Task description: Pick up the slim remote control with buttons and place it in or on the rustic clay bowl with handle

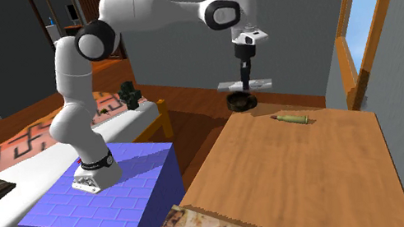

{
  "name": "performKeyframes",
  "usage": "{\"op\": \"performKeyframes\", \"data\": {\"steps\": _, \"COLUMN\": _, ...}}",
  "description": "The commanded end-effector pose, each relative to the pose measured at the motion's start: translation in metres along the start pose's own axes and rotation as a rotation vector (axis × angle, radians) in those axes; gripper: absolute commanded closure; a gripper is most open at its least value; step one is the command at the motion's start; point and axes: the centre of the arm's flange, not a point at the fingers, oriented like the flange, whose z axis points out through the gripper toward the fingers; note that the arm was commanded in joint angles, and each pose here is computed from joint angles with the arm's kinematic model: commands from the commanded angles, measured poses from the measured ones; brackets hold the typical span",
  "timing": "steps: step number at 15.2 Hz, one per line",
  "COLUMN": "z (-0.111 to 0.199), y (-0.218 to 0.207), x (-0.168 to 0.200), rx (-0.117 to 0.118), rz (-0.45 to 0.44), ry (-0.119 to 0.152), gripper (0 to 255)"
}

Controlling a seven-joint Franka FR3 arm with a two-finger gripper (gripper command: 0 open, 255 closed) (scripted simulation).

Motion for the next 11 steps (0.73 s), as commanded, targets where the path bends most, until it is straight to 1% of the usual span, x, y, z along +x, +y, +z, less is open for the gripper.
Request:
{"op": "performKeyframes", "data": {"steps": 1, "z": -0.002, "y": -0.026, "x": -0.007, "rx": 0.0, "rz": 0.001, "ry": 0.0, "gripper": 255}}
{"op": "performKeyframes", "data": {"steps": 8, "z": -0.005, "y": -0.118, "x": -0.023, "rx": 0.0, "rz": 0.001, "ry": 0.0, "gripper": 255}}
{"op": "performKeyframes", "data": {"steps": 11, "z": 0.011, "y": -0.119, "x": -0.024, "rx": 0.0, "rz": 0.001, "ry": 0.0, "gripper": 255}}
